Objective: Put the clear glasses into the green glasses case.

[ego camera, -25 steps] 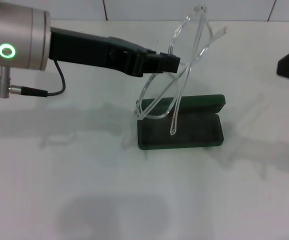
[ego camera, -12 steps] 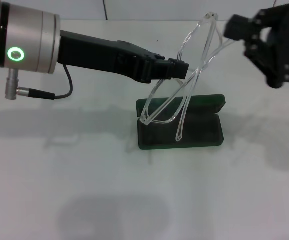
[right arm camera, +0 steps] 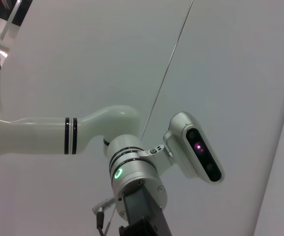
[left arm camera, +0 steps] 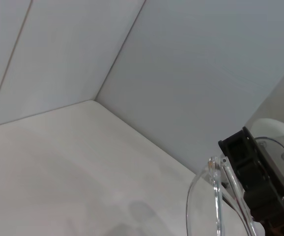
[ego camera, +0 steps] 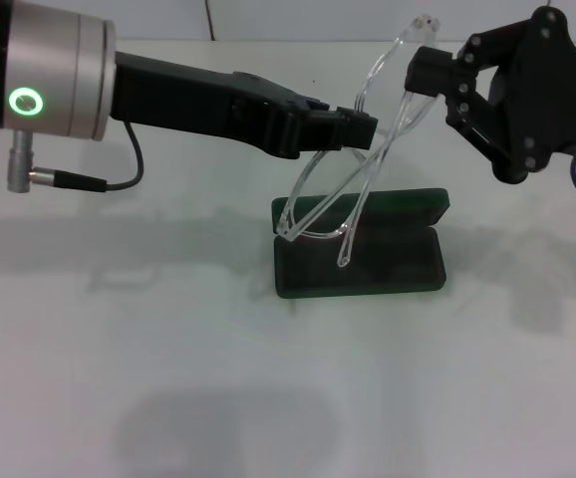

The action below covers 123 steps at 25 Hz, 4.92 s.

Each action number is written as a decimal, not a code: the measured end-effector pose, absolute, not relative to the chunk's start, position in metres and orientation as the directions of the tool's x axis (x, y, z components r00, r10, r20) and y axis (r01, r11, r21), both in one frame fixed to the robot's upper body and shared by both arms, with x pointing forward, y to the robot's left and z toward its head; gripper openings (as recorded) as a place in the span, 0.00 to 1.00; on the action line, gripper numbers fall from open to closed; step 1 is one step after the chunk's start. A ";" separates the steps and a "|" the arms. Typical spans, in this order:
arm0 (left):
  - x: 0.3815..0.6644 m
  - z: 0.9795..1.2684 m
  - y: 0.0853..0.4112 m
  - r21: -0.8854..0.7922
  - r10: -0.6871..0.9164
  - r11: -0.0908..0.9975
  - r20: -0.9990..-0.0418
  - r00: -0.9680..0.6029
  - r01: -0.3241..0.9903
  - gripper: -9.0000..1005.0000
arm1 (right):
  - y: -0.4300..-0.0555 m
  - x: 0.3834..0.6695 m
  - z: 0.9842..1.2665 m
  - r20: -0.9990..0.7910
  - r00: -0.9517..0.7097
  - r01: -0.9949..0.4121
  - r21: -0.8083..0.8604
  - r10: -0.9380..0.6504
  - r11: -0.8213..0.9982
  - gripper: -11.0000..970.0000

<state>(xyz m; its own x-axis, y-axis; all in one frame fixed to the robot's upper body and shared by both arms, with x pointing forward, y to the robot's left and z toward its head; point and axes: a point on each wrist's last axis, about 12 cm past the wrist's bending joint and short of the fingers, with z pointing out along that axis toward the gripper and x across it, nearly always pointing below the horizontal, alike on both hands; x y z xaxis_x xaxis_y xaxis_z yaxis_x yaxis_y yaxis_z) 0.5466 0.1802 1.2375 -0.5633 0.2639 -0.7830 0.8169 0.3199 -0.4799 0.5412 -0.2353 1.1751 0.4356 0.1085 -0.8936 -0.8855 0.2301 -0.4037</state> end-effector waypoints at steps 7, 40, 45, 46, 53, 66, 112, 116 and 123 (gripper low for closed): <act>0.547 1.242 0.176 -0.469 0.287 0.297 -0.787 -0.546 0.832 0.08 | -0.237 0.542 1.174 -0.891 0.443 -0.878 -0.409 0.101 0.247 0.02; 0.549 1.243 0.178 -0.508 0.275 0.255 -0.778 -0.565 0.823 0.08 | -0.247 0.533 1.173 -0.873 0.468 -0.862 -0.418 0.137 0.286 0.02; 0.549 1.244 0.177 -0.506 0.277 0.251 -0.779 -0.562 0.825 0.08 | -0.247 0.533 1.172 -0.874 0.467 -0.862 -0.416 0.135 0.289 0.02; 0.549 1.244 0.177 -0.506 0.277 0.250 -0.779 -0.562 0.825 0.08 | -0.247 0.533 1.172 -0.874 0.467 -0.862 -0.416 0.135 0.289 0.02; 0.549 1.244 0.177 -0.506 0.278 0.249 -0.779 -0.561 0.826 0.08 | -0.247 0.533 1.172 -0.872 0.472 -0.859 -0.421 0.132 0.291 0.02; 0.560 1.230 0.195 -0.395 0.359 0.397 -0.764 -0.537 0.828 0.08 | -0.267 0.517 1.165 -0.866 0.474 -0.846 -0.400 0.156 0.352 0.02; 0.507 1.139 0.077 0.586 0.868 0.048 -0.425 0.257 0.809 0.09 | -0.426 0.380 1.124 -0.871 0.428 -0.584 -0.064 0.240 0.809 0.02; 0.504 1.135 0.073 0.591 0.865 0.016 -0.413 0.286 0.806 0.10 | -0.427 0.381 1.123 -0.874 0.423 -0.582 -0.057 0.242 0.811 0.02; 0.502 1.131 0.070 0.620 0.852 -0.006 -0.408 0.329 0.784 0.10 | -0.426 0.387 1.124 -0.875 0.420 -0.580 -0.054 0.241 0.813 0.02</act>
